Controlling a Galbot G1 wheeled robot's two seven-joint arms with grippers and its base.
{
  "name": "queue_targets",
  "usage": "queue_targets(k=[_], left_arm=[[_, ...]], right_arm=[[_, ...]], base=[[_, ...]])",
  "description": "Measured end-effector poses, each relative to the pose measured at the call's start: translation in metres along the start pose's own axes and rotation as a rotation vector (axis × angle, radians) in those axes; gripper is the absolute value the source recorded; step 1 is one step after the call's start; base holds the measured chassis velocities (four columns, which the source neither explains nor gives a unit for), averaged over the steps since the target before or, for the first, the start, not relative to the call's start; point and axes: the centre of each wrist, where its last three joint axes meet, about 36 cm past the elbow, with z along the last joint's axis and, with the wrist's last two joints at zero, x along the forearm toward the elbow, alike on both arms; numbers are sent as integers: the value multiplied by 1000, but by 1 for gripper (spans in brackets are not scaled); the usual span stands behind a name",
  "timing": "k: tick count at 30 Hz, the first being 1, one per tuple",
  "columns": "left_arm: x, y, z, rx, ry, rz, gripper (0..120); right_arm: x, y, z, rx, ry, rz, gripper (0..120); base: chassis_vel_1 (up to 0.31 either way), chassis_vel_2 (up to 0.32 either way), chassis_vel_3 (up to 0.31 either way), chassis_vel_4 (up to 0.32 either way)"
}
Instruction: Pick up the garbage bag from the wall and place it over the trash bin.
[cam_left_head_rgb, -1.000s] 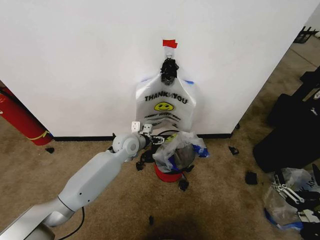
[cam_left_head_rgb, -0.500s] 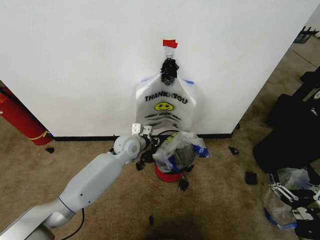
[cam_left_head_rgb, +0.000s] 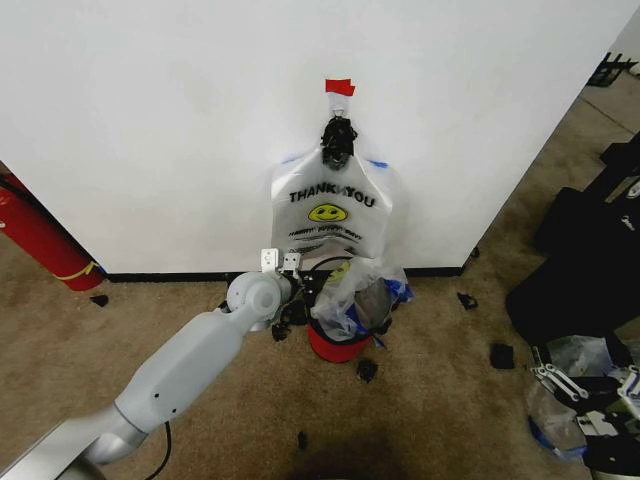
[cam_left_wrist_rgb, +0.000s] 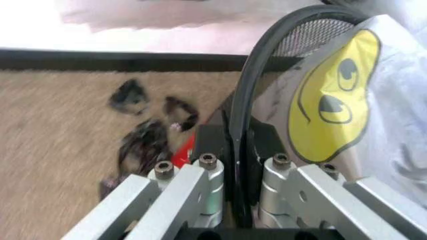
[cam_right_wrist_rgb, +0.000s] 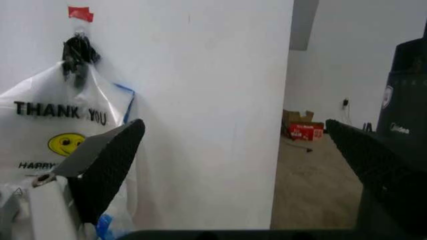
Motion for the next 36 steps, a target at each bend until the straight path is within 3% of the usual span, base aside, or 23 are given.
queue_targets(k=[2, 5, 8, 14, 16, 19, 24, 29, 36], left_arm=[[6, -1, 2, 15, -7, -10, 4], [37, -3, 16, 87, -45, -49, 4], [66, 0, 33, 143, -83, -36, 4], [95, 4, 50, 245, -187, 3, 4], [94, 2, 63, 277, -254, -8, 4], [90, -2, 76, 297, -275, -29, 4], [86, -14, 113, 309, -263, -113, 4], [82, -21, 136, 305, -263, -167, 4], [79, -28, 150, 340, -246, -188, 4]], right_arm=[[-1, 1, 1, -4, 3, 0, 100], [-5, 7, 5, -30, 24, 1, 100], [-10, 10, 11, -54, 53, 5, 100], [-21, 19, 20, -105, 113, 22, 100], [-25, 26, 23, -153, 139, 32, 100], [-27, 33, 26, -196, 161, 43, 100], [-35, 47, 26, -310, 234, 48, 100], [-40, 52, 23, -382, 278, 38, 100], [-55, 57, 11, -536, 341, 55, 100]], base=[[0, 0, 0, 0], [0, 0, 0, 0], [0, 0, 0, 0], [0, 0, 0, 0], [0, 0, 0, 0], [0, 0, 0, 0], [0, 0, 0, 0], [0, 0, 0, 0], [0, 0, 0, 0]])
